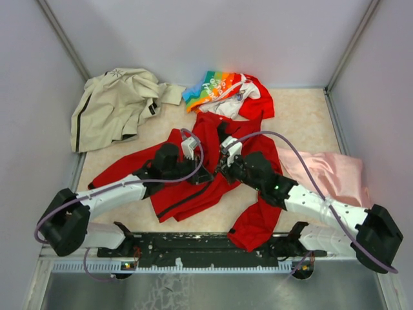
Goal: Zip up the jacket
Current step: Zip the zipper on the jacket.
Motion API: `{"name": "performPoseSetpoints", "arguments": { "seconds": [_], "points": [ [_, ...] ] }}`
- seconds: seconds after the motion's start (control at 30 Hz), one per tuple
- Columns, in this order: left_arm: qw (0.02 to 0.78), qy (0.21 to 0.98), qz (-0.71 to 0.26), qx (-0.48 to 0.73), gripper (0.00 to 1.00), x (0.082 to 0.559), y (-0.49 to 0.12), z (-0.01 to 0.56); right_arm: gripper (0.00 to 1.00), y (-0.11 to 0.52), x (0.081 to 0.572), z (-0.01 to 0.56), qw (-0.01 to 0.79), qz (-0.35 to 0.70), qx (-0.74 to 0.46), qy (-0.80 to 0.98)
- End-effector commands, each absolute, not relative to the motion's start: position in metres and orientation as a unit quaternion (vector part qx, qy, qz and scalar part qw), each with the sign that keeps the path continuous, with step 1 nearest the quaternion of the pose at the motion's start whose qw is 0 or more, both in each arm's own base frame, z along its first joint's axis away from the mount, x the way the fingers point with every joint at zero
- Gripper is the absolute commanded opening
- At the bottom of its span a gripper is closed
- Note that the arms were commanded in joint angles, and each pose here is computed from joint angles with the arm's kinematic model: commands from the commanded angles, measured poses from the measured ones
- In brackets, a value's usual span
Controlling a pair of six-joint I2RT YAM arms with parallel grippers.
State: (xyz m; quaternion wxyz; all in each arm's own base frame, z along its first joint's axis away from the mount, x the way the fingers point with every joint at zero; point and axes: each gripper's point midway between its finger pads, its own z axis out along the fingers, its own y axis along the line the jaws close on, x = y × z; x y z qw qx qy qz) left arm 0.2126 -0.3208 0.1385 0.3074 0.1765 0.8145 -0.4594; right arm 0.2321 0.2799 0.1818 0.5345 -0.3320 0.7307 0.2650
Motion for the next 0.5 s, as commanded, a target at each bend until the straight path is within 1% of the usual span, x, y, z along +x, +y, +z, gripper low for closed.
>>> {"name": "performPoseSetpoints", "arguments": {
  "seconds": [0.0, 0.17, 0.47],
  "points": [
    [0.306, 0.821, -0.444, 0.189, 0.00, 0.201, -0.315, 0.141, 0.00, 0.269, 0.264, 0.234, 0.614, 0.200, -0.299, 0.702],
    [0.286, 0.835, -0.432, 0.185, 0.00, 0.177, -0.295, 0.129, 0.00, 0.249, 0.293, 0.234, 0.625, 0.135, -0.274, 0.718],
    [0.271, 0.868, -0.388, 0.147, 0.00, 0.154, -0.255, 0.107, 0.00, 0.216, 0.336, 0.241, 0.642, 0.088, -0.223, 0.728]
  ]
}}
